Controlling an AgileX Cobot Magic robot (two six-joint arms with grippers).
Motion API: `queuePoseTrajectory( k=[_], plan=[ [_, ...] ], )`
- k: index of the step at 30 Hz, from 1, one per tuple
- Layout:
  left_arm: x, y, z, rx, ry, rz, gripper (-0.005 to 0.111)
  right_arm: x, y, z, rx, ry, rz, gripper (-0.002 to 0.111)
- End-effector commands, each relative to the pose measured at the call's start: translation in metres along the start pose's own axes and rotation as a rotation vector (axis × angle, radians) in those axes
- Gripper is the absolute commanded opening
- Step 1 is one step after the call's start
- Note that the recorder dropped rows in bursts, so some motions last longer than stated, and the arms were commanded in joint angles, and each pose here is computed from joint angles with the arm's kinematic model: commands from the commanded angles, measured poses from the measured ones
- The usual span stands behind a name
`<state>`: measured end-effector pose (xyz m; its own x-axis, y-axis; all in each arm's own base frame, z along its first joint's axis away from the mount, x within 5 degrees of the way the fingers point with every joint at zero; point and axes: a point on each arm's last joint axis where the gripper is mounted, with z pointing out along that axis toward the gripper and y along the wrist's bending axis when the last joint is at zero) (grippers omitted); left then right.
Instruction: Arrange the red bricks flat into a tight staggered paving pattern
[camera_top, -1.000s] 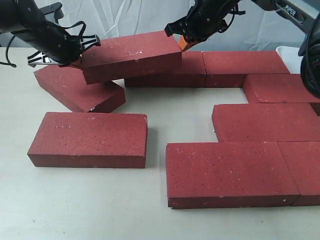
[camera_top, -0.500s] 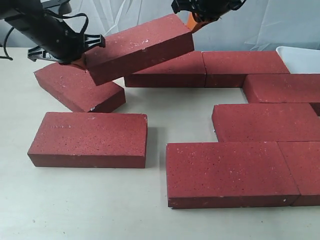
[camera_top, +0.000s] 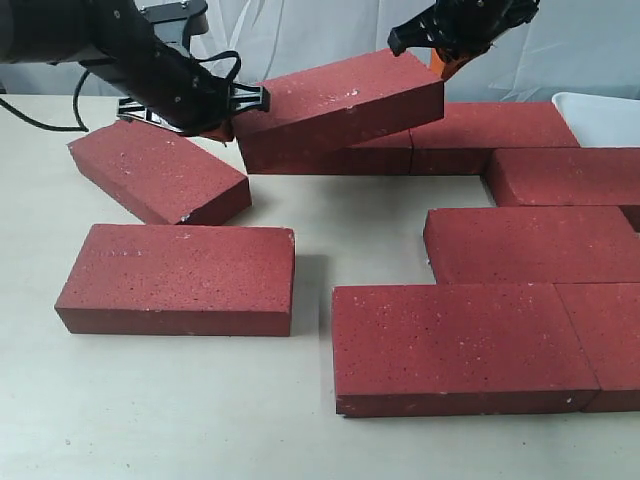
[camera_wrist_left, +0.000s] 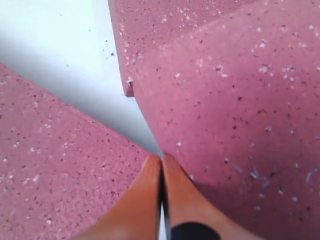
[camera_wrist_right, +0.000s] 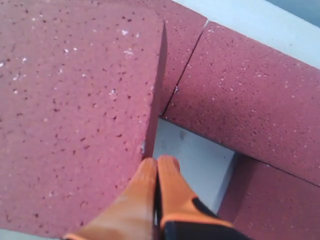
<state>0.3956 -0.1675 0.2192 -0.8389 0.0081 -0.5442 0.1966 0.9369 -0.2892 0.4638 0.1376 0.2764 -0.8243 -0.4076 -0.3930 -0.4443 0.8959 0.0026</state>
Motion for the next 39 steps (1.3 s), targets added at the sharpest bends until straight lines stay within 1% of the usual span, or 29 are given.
queuePoseTrajectory(
  k=[1, 3, 5, 8, 9, 12, 15, 17, 19, 21, 30, 39],
  plan=[
    [0.003, -0.02, 0.019, 0.08, -0.052, -0.088, 0.0, -0.002, 0.023, 0.0, -0.112, -0.011, 0.039, -0.001],
    [0.006, -0.019, 0.03, 0.083, -0.042, -0.118, 0.0, -0.002, 0.023, 0.0, -0.11, -0.011, 0.038, -0.001],
    [0.012, -0.018, 0.042, 0.075, -0.027, -0.119, 0.0, -0.002, 0.023, 0.002, -0.11, -0.007, 0.039, -0.001],
    [0.021, -0.013, 0.059, 0.058, 0.018, -0.124, 0.0, 0.005, 0.024, 0.02, -0.132, 0.047, 0.051, -0.001],
    [0.021, -0.013, 0.058, 0.056, 0.017, -0.119, 0.0, 0.007, 0.025, 0.024, -0.147, 0.059, 0.059, -0.001],
    [0.021, -0.006, 0.058, 0.016, 0.027, -0.036, 0.0, 0.014, 0.041, 0.042, -0.228, 0.11, 0.061, -0.001],
    [0.02, 0.008, 0.057, -0.036, 0.049, 0.031, 0.0, 0.015, 0.062, 0.048, -0.245, 0.126, 0.006, -0.001],
    [0.019, 0.014, 0.056, -0.052, 0.051, 0.043, 0.0, 0.015, 0.073, 0.052, -0.25, 0.136, -0.019, -0.001],
    [0.018, 0.016, 0.056, -0.063, 0.05, 0.063, 0.0, 0.016, 0.079, 0.054, -0.252, 0.132, -0.027, -0.001],
    [0.018, 0.017, 0.056, -0.07, 0.05, 0.077, 0.0, 0.016, 0.078, 0.057, -0.249, 0.14, -0.029, -0.001],
    [0.022, 0.018, 0.062, -0.071, 0.067, 0.073, 0.0, 0.025, 0.073, 0.088, -0.201, 0.217, -0.03, -0.001],
    [0.022, 0.018, 0.066, -0.071, 0.054, 0.07, 0.0, 0.027, 0.069, 0.099, -0.158, 0.226, -0.034, -0.001]
  ],
)
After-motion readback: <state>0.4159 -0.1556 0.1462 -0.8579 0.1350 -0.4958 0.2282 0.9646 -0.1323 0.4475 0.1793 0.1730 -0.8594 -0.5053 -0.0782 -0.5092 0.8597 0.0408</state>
